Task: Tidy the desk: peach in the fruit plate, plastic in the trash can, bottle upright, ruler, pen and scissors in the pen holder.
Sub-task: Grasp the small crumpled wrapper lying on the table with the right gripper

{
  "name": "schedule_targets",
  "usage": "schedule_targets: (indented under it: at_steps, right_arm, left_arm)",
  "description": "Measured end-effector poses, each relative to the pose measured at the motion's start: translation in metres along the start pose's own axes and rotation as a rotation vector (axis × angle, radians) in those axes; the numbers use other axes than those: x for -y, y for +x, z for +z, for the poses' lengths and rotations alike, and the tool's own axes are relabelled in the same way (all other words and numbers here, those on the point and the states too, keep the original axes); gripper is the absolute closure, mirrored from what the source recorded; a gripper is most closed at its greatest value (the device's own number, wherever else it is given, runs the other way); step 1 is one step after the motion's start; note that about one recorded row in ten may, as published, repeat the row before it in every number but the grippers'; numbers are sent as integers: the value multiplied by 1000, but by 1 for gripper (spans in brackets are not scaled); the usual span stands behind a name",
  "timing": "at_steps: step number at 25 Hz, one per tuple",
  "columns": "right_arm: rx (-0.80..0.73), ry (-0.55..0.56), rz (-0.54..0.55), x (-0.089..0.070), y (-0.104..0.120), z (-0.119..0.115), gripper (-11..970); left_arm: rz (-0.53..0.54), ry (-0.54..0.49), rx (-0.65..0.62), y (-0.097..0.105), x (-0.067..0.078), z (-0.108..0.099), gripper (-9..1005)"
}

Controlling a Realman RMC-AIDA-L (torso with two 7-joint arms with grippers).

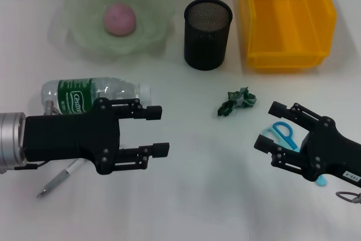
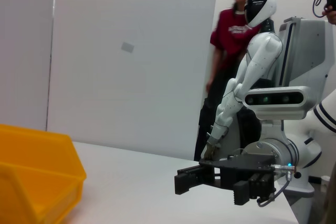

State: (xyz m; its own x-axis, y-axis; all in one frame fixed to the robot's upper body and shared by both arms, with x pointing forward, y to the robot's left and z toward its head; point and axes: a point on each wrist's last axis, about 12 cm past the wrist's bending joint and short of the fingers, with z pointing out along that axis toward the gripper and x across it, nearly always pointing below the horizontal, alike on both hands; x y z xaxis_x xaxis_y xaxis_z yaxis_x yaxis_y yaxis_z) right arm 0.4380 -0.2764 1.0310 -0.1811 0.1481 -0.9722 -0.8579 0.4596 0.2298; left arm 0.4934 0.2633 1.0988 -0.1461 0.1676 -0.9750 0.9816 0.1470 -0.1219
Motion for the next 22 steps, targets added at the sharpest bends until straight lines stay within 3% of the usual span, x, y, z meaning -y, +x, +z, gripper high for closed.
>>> schedule_targets:
  at_steps: [11,22]
  right_arm:
    - [-3,5,-3,2,0,2,141]
    - [-59,225,-1,30,6,2,142]
  left_arm:
    - [11,-18,10,-4,-5,-1,346]
    - [17,-26,16,-4,-7,1,345]
